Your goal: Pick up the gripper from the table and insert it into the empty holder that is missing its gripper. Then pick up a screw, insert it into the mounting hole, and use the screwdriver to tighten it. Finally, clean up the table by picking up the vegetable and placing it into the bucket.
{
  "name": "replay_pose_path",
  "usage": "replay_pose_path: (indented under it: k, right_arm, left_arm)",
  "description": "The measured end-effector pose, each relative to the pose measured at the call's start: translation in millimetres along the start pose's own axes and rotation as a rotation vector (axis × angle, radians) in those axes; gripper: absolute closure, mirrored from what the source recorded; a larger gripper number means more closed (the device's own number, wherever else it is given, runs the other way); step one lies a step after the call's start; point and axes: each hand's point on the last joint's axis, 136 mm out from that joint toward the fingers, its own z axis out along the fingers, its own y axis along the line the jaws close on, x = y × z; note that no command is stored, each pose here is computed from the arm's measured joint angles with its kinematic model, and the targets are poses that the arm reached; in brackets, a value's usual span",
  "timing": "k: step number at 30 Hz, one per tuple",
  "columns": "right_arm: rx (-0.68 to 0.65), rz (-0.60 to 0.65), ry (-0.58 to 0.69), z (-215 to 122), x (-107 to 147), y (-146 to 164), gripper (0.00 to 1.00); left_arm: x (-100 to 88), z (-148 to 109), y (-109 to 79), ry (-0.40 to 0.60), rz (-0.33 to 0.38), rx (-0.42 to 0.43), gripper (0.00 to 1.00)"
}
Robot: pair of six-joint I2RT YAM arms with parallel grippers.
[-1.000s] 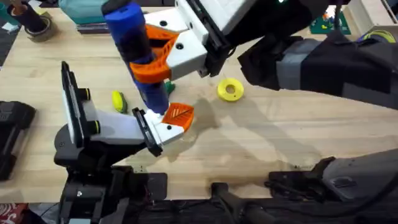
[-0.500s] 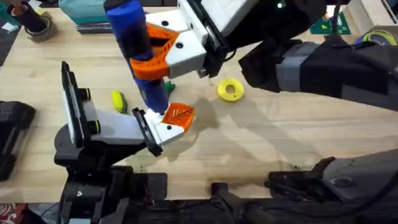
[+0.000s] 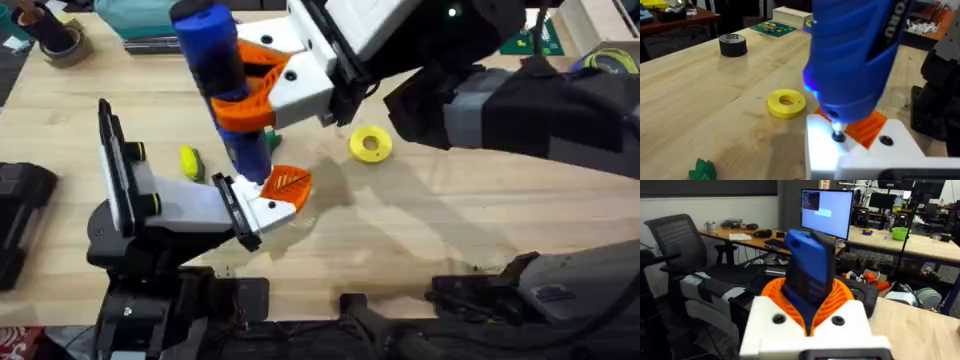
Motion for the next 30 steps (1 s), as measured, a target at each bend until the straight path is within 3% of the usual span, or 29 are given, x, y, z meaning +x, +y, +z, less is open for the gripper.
replay_pose_path:
  k: [15,23,30]
  right_arm:
    - [-0.022,-0.011,0.0,1.5,-7.1,2.3,0.978]
    - [-0.108,-0.05,0.036,13.2,-76.4,-5.9,0.978]
    - [-0.082,-0.006,0.082,1.9,-132.1,-21.4,0.978]
  left_arm:
    - [-0.1,0.0,0.0,0.0,0.001,0.0,0.996]
    - [-0.1,0.0,0.0,0.0,0.001,0.0,0.996]
    - [-0.2,0.0,0.0,-0.001,0.001,0.0,0.996]
